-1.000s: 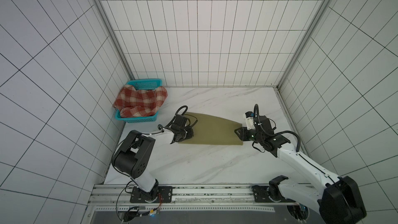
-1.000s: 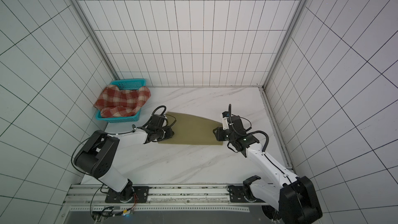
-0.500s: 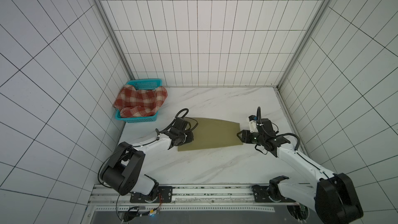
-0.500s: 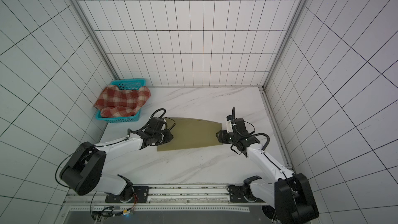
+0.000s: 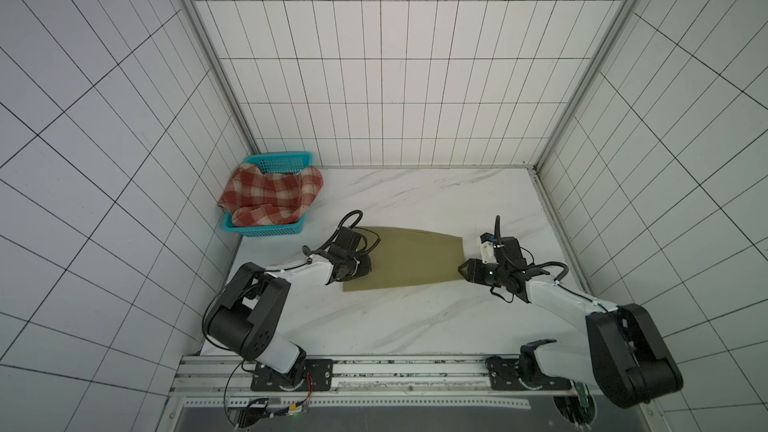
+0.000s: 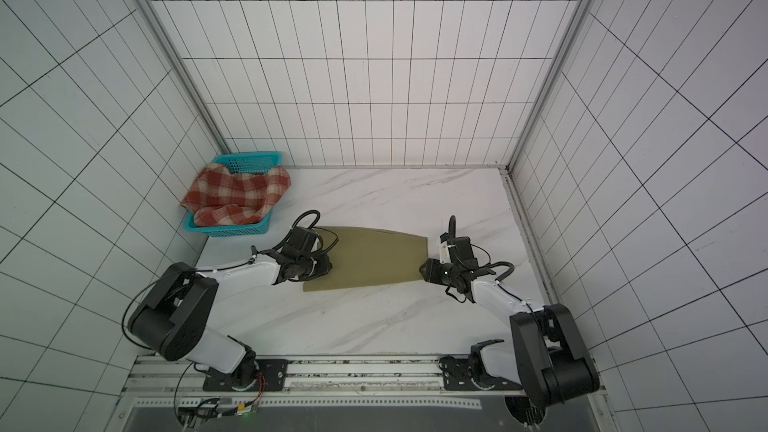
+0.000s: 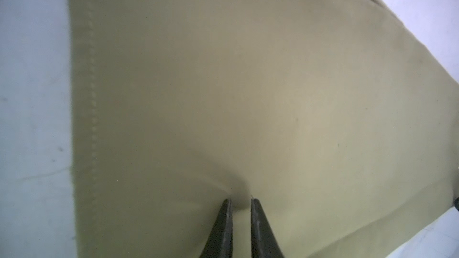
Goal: Fold and stack the skirts
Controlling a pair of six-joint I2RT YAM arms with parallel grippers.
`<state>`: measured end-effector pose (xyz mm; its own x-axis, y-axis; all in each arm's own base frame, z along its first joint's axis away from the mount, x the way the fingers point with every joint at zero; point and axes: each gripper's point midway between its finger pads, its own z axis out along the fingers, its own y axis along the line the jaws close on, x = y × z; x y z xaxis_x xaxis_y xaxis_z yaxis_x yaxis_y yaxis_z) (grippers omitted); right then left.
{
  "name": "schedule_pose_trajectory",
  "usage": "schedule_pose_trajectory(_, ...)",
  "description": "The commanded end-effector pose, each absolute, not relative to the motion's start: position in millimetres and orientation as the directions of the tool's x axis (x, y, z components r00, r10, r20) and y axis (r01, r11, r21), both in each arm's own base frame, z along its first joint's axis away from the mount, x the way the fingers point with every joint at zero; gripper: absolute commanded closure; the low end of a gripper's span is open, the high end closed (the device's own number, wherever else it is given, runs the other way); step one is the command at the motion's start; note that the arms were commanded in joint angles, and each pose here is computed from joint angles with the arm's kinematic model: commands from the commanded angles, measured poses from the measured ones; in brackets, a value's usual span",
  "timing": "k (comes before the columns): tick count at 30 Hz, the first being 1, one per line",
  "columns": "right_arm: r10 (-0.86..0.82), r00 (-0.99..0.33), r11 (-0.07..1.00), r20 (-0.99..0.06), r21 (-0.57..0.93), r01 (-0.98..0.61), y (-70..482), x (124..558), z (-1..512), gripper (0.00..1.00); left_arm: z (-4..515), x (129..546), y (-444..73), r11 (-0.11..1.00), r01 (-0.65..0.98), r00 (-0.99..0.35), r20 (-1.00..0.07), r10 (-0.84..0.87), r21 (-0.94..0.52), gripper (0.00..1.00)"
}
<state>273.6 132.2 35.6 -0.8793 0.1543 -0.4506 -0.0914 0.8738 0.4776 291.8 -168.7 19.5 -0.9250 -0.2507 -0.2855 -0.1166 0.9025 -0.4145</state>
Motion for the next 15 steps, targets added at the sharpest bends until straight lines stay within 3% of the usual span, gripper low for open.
schedule_pose_trajectory(1, 0.131, -0.893, 0.868, -0.431, 0.485, -0.106, 143.8, 260.2, 19.2, 0.57, 12.0, 295.0, -155.0, 0.924, -0.121, -0.917, -0.314, -0.244, -0.364, 0.84)
schedule_pose_trajectory(10, 0.061, -0.91, 0.85, -0.409, 0.5, -0.167, 184.8, 230.7, 20.3, 0.59, 29.9, 314.6, -132.8, 0.94, -0.133, -0.891, -0.378, -0.252, -0.313, 0.84)
schedule_pose_trajectory(15, 0.085, -0.897, 0.851, -0.434, 0.5, -0.162, 172.7, 228.1, 35.5, 0.52, 63.9, 323.8, -145.6, 0.944, -0.06, -0.869, -0.449, -0.209, -0.323, 0.84)
